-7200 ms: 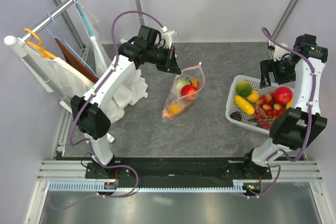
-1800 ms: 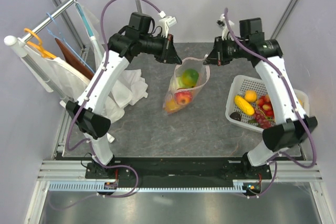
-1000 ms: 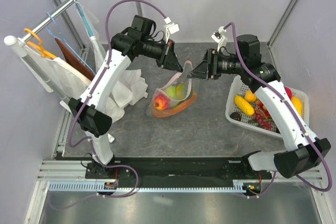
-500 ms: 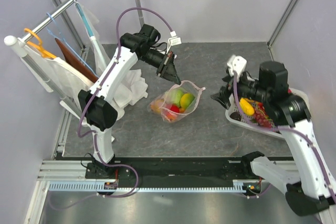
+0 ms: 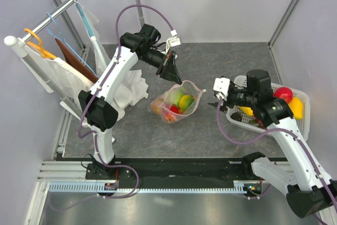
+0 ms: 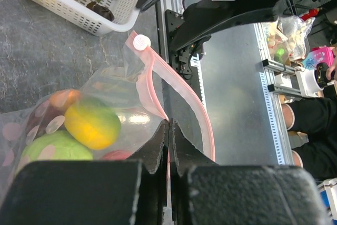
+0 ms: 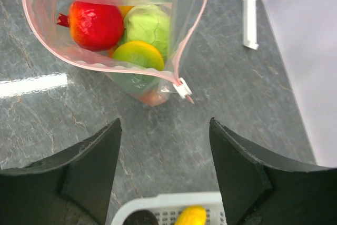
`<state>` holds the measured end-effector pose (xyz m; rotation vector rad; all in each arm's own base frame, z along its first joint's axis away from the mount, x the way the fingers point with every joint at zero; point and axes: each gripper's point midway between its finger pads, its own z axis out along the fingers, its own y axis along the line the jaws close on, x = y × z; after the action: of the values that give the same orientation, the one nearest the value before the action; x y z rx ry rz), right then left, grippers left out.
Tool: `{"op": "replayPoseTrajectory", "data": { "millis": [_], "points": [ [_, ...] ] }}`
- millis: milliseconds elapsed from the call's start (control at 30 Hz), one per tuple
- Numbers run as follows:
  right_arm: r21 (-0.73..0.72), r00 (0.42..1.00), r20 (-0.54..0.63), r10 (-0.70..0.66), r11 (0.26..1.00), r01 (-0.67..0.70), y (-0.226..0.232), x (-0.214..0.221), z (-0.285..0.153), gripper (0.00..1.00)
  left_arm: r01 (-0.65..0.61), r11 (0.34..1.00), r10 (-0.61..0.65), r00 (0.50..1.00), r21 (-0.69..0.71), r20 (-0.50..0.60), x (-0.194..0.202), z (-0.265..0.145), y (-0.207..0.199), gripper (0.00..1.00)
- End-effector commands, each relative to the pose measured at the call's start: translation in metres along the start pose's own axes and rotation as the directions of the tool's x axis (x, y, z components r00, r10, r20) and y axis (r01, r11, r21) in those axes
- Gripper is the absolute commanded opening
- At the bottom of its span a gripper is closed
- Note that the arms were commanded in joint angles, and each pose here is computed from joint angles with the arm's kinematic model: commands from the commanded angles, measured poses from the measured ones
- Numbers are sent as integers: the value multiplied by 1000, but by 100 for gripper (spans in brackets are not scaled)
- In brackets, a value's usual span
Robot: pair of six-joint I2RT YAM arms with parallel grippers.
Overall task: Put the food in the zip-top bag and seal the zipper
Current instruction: Adjust the zipper food storage bag at the center of the board.
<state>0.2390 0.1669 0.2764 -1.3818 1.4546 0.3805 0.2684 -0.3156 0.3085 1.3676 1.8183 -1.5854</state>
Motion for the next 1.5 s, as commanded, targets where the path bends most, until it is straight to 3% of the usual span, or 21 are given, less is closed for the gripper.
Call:
{"op": "replayPoseTrajectory", "data": {
  "millis": [0,333,633,733,767,900,967,1133,1200,1233,1267,1300,1467],
  "points": [
    [-26,991,128,-43,999,47,-2,-10,20,70,76,994,-76,997,81,-1,4,-9,-44,2],
    [3,987,147,59,998,-60,-15,4,46,69,41,994,-39,999,106,-16,9,-2,-60,2],
    [-22,983,160,93,996,-91,-18,4,56,54,30,993,-27,999,116,-23,11,1,-67,2],
    [-49,983,162,90,995,-83,-11,4,54,44,34,992,-32,999,123,-20,10,2,-66,2],
    [-57,984,159,77,996,-68,-9,4,54,34,39,991,-37,999,126,-20,10,2,-66,2],
    [-59,989,135,64,997,-56,-8,5,50,12,46,991,-44,999,126,-21,10,3,-63,3],
    [-49,989,129,67,997,-61,-10,3,47,0,56,993,-54,998,104,-28,10,4,-56,12],
    [-11,991,115,70,998,-69,-14,-3,36,0,97,995,-98,995,-36,-32,10,-2,-28,33],
    [-4,991,107,81,997,-81,-15,-7,32,0,40,987,-37,999,-155,26,-5,-16,-14,46],
    [1,991,97,92,996,-92,-17,-7,31,0,13,977,2,998,-213,68,-15,-31,-7,60],
    [2,990,90,105,994,-106,-18,-7,30,0,-13,964,38,995,-264,90,-21,-40,-4,88],
    [-6,988,77,135,991,-135,-18,-10,28,0,-94,946,133,985,-309,107,-33,-50,-14,99],
    [-23,978,-1,210,978,-210,-25,-19,19,0,-334,845,356,934,-419,-26,-26,-49,-40,100]
  ]
}}
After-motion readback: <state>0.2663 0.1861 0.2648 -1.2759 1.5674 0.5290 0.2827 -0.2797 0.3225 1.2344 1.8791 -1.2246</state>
